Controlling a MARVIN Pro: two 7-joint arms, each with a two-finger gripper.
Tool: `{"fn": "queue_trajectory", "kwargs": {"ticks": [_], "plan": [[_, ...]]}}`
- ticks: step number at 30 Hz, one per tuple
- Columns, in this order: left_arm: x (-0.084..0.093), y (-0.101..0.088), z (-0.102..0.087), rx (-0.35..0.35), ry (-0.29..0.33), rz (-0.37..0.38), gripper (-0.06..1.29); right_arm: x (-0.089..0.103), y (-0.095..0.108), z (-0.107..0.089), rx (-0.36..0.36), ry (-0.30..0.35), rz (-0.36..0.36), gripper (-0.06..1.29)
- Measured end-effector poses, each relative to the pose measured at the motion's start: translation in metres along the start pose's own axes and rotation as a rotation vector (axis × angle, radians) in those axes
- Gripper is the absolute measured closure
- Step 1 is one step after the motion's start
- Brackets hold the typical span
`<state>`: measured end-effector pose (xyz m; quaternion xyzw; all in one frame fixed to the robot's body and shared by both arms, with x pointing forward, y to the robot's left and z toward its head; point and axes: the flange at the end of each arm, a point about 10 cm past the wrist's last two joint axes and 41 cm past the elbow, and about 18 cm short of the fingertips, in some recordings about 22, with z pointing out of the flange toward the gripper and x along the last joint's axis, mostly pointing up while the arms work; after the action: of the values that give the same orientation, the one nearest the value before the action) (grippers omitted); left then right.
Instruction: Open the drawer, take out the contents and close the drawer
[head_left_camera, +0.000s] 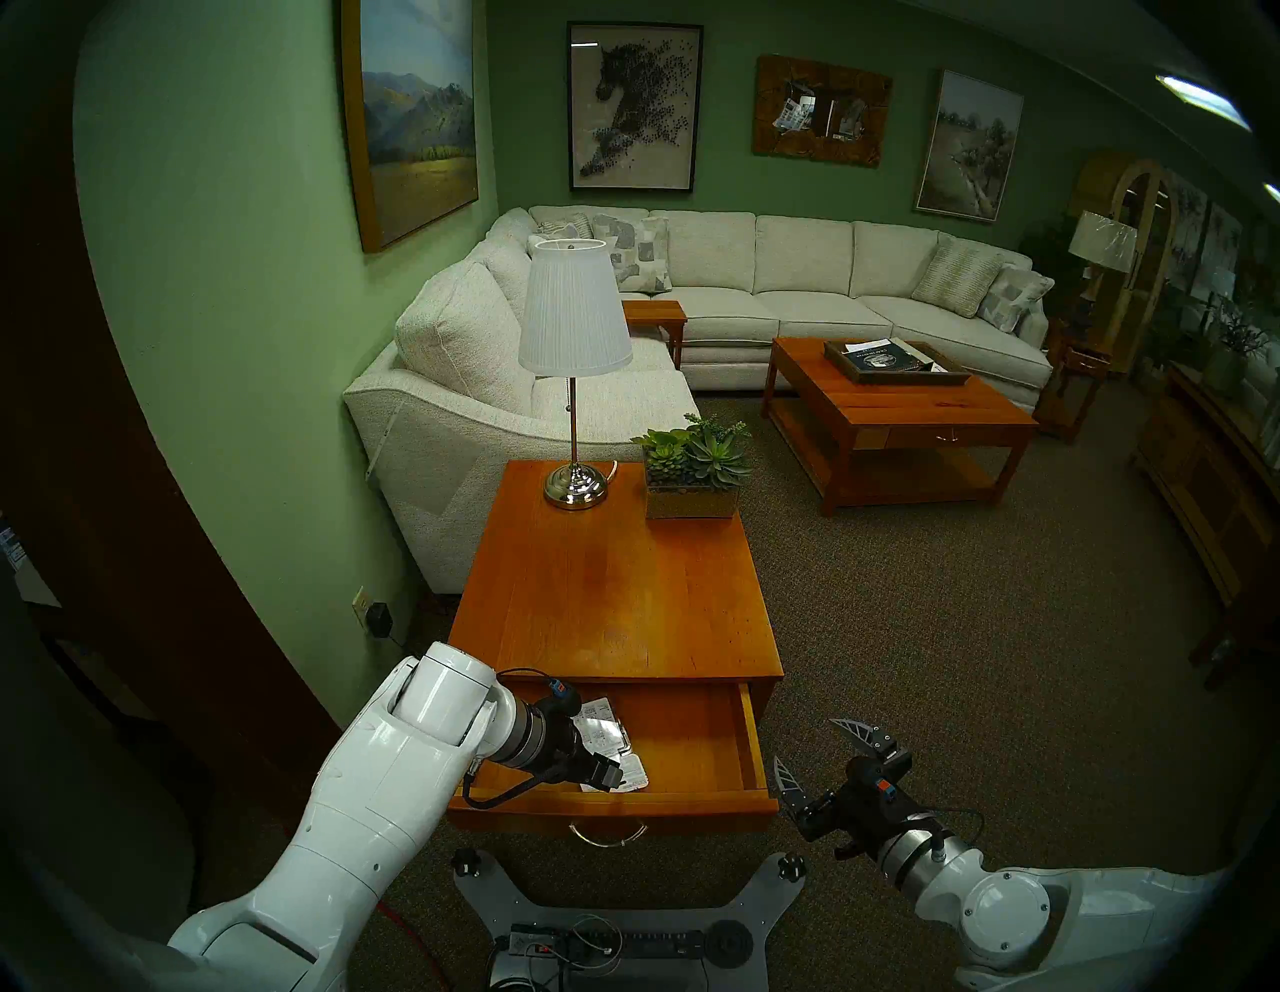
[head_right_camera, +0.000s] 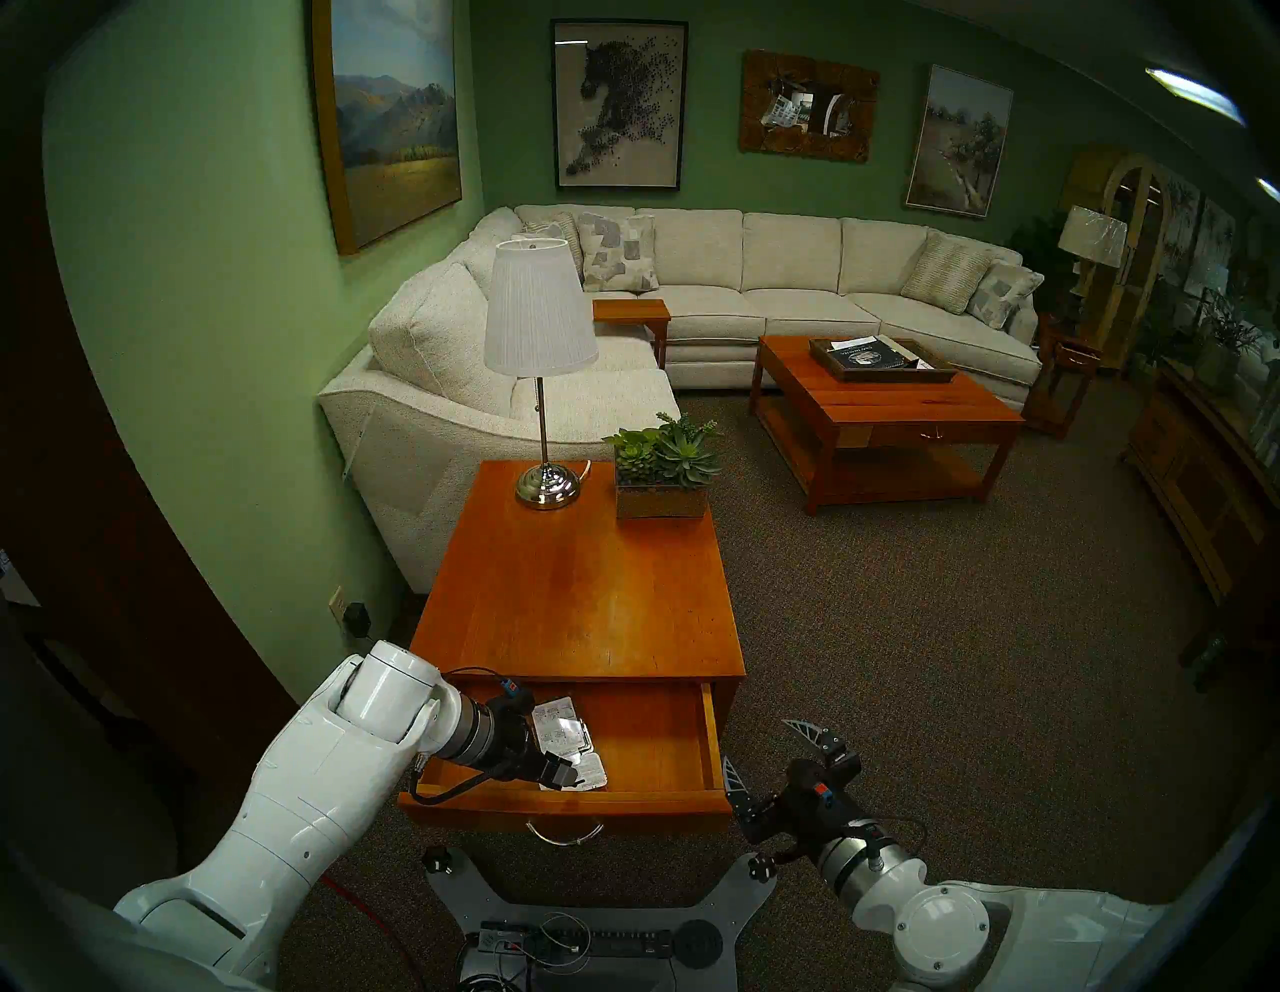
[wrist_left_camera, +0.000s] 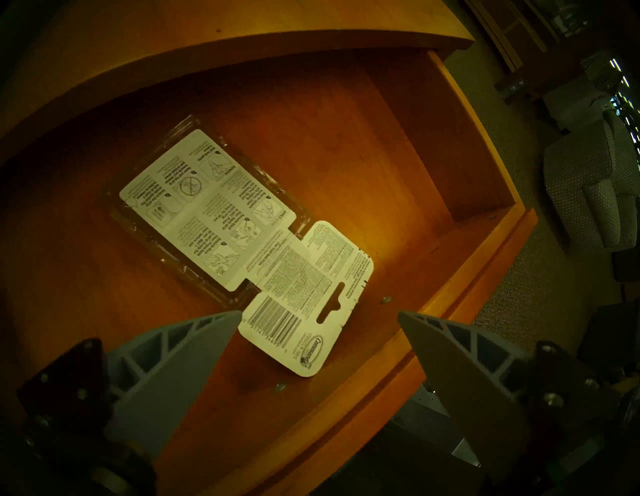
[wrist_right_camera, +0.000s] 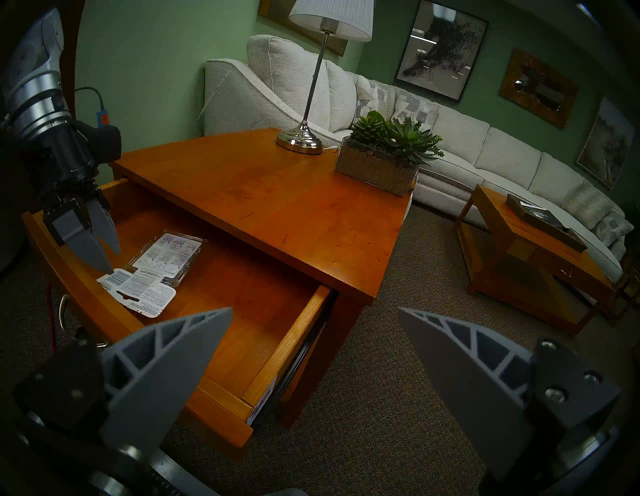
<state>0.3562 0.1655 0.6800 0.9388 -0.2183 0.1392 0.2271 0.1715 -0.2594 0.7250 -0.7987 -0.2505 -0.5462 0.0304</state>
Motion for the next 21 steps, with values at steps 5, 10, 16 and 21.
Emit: {"fn": "queue_trajectory", "kwargs": {"ticks": [5, 10, 16, 21], "plan": [[0.003, -0.004, 0.006, 0.043, 0.011, -0.034, 0.00, 0.000, 0.000, 0.000, 0.000, 0.000, 0.000, -0.02], [0.007, -0.005, 0.011, 0.075, 0.020, -0.055, 0.00, 0.000, 0.000, 0.000, 0.000, 0.000, 0.000, -0.02], [0.010, -0.004, 0.016, 0.092, 0.022, -0.070, 0.00, 0.000, 0.000, 0.000, 0.000, 0.000, 0.000, -0.02], [0.012, -0.003, 0.019, 0.110, 0.019, -0.074, 0.00, 0.000, 0.000, 0.000, 0.000, 0.000, 0.000, -0.02]]}}
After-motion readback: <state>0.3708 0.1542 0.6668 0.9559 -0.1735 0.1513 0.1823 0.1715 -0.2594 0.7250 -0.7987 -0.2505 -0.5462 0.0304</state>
